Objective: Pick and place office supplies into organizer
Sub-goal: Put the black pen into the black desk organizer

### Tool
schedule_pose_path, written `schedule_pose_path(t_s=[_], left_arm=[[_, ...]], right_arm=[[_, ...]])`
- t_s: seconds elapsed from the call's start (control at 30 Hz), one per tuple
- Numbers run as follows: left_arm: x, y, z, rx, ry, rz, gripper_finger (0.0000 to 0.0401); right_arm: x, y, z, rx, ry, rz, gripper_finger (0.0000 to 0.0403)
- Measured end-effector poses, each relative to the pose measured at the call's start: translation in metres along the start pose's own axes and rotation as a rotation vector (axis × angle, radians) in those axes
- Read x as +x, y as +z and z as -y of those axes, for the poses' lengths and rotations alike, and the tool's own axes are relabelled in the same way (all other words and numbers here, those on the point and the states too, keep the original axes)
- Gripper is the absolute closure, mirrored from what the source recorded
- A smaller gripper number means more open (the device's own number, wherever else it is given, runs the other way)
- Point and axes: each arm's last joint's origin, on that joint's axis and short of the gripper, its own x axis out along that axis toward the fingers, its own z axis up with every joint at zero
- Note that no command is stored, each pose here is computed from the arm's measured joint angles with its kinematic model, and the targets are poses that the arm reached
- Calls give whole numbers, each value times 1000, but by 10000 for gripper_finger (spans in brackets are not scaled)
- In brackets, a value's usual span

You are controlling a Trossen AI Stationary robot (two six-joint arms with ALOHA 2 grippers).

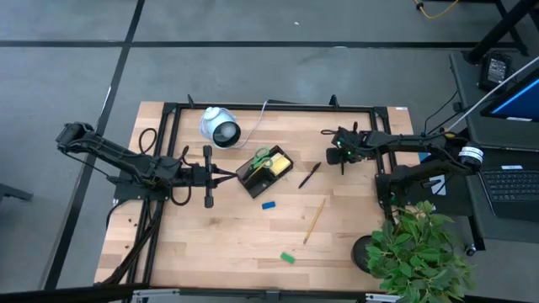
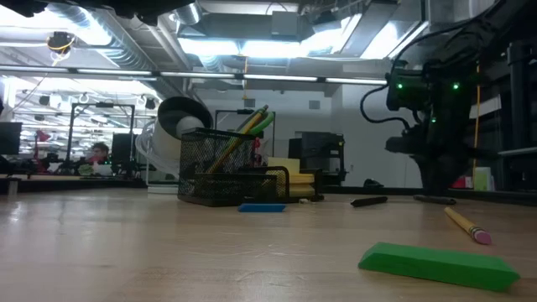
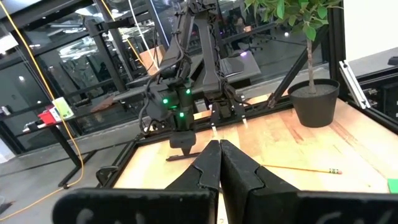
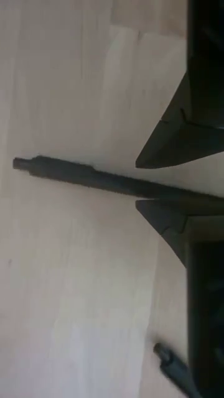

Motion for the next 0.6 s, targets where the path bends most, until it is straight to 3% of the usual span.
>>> schedule_pose_path(t_s=[0.6], left_arm=[[0,0,0,0,0,0,399]], right_arm=[[0,5,-6,-37,63,50,306]])
